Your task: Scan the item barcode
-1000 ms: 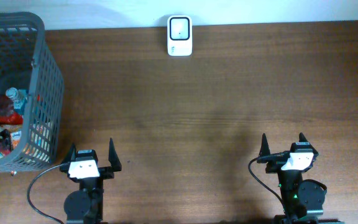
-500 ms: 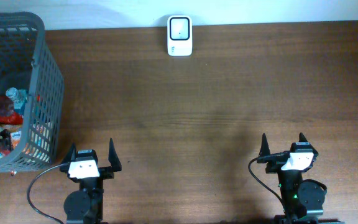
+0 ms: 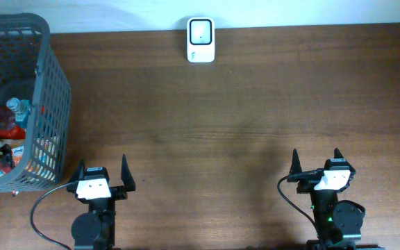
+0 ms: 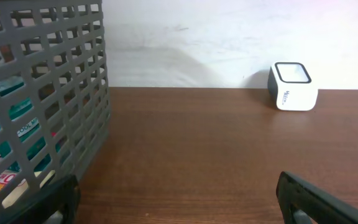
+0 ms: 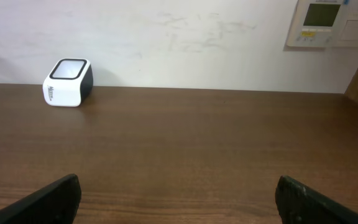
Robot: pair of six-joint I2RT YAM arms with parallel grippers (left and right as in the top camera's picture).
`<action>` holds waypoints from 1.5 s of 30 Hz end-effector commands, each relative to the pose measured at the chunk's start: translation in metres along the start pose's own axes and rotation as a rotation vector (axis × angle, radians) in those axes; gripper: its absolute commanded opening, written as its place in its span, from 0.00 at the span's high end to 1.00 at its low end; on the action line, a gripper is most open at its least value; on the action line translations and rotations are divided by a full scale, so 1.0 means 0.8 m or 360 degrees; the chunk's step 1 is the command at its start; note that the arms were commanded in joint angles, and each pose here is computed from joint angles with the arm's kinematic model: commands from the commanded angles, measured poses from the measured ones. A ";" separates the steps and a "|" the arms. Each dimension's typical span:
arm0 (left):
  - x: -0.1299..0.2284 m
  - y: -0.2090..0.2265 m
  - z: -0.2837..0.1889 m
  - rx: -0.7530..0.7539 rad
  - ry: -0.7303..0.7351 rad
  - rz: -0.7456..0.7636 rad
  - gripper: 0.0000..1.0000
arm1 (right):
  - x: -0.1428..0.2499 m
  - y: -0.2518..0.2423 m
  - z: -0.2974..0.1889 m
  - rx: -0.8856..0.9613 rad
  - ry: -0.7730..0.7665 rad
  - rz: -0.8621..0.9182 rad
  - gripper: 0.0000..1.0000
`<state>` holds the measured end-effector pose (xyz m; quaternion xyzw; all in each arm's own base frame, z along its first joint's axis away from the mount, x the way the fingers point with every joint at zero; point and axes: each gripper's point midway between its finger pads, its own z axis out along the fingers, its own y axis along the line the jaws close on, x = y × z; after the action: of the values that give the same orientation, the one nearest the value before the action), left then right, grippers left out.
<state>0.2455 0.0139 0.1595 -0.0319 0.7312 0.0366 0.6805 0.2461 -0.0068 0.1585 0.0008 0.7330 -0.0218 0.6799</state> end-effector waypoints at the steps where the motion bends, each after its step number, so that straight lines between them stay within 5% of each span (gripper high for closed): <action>1: -0.001 0.011 0.000 -0.0079 -0.0011 0.0024 0.01 | 0.004 -0.006 0.000 0.0037 0.0010 0.0001 0.02; 9: -0.005 0.026 -0.002 -0.0191 -0.0034 0.0016 0.01 | 0.004 -0.006 0.000 0.0037 0.0011 0.0000 0.02; 12: -0.029 -0.023 -0.003 0.0188 -0.0150 -0.0178 0.01 | 0.004 -0.006 0.000 0.0037 0.0010 0.0000 0.02; 16: -0.068 -0.081 -0.025 0.0649 -0.0338 -0.0144 0.01 | 0.004 -0.006 0.000 0.0037 0.0010 0.0000 0.02; 23: -0.147 -0.113 -0.077 0.0953 -0.0818 -0.0019 0.01 | 0.004 -0.006 0.000 0.0037 0.0010 0.0000 0.01; 30: -0.234 -0.109 -0.139 0.0979 -0.1257 0.0077 0.01 | 0.004 -0.006 0.000 0.0037 0.0011 0.0000 0.02; 36: -0.300 -0.101 -0.166 0.0888 -0.1314 0.0191 0.01 | 0.004 -0.006 0.000 0.0037 0.0010 0.0000 0.02; 40: -0.332 -0.094 -0.154 0.0827 -0.1088 0.0146 0.01 | 0.004 -0.006 0.000 0.0037 0.0010 0.0001 0.02; 45: -0.325 -0.134 -0.153 0.1168 -0.0866 0.0211 0.01 | 0.004 -0.006 0.000 0.0037 0.0010 0.0000 0.01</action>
<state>0.1536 -0.0881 0.4307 0.2177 0.4859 -0.1488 0.8333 0.2461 -0.0068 0.1585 0.0008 0.7330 -0.0221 0.6799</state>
